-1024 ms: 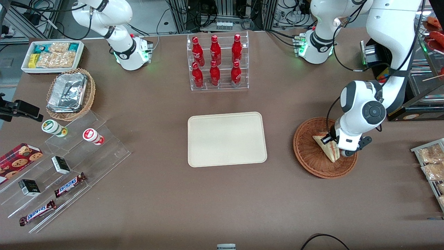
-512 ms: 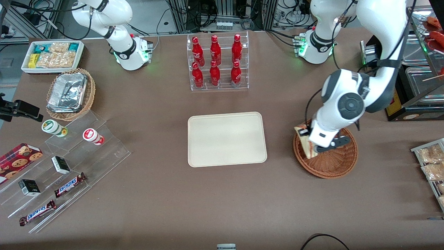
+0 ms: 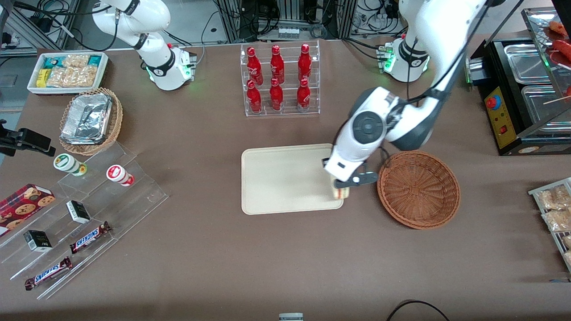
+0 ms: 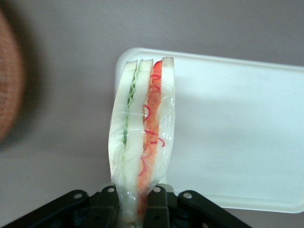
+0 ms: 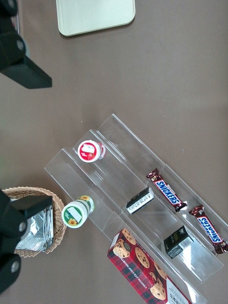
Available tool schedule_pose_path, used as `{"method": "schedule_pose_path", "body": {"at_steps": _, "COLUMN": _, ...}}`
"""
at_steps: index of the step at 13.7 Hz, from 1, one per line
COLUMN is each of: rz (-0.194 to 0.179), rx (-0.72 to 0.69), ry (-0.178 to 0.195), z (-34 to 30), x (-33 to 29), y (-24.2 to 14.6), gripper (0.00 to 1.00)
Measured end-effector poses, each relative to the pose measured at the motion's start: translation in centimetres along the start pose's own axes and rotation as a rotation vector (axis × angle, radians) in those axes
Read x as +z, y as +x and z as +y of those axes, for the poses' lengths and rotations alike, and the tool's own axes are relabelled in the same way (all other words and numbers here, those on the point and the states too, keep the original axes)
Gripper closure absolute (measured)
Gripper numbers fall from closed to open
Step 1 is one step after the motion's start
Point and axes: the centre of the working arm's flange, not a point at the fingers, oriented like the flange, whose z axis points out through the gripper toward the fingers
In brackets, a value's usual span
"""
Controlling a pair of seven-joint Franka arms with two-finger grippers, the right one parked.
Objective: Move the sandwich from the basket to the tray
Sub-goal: 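Lift the sandwich and carry it over the beige tray, then lower the sandwich onto the tray and open the left gripper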
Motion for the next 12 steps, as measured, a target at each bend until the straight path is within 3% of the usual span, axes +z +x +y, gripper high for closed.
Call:
{"method": "schedule_pose_path", "body": {"at_steps": 2, "rz": -0.004, "rx": 0.025, "ry": 0.005, "z": 4.6, "x": 2.7, "y": -1.3, "gripper": 0.82}}
{"method": "schedule_pose_path", "body": {"at_steps": 6, "rz": 0.033, "rx": 0.01, "ry": 0.019, "z": 11.4, "x": 6.8, "y": -3.4, "gripper": 0.82}}
{"method": "schedule_pose_path", "body": {"at_steps": 12, "rz": 0.057, "rx": -0.009, "ry": 0.047, "z": 13.6, "x": 9.0, "y": -4.4, "gripper": 0.82}}
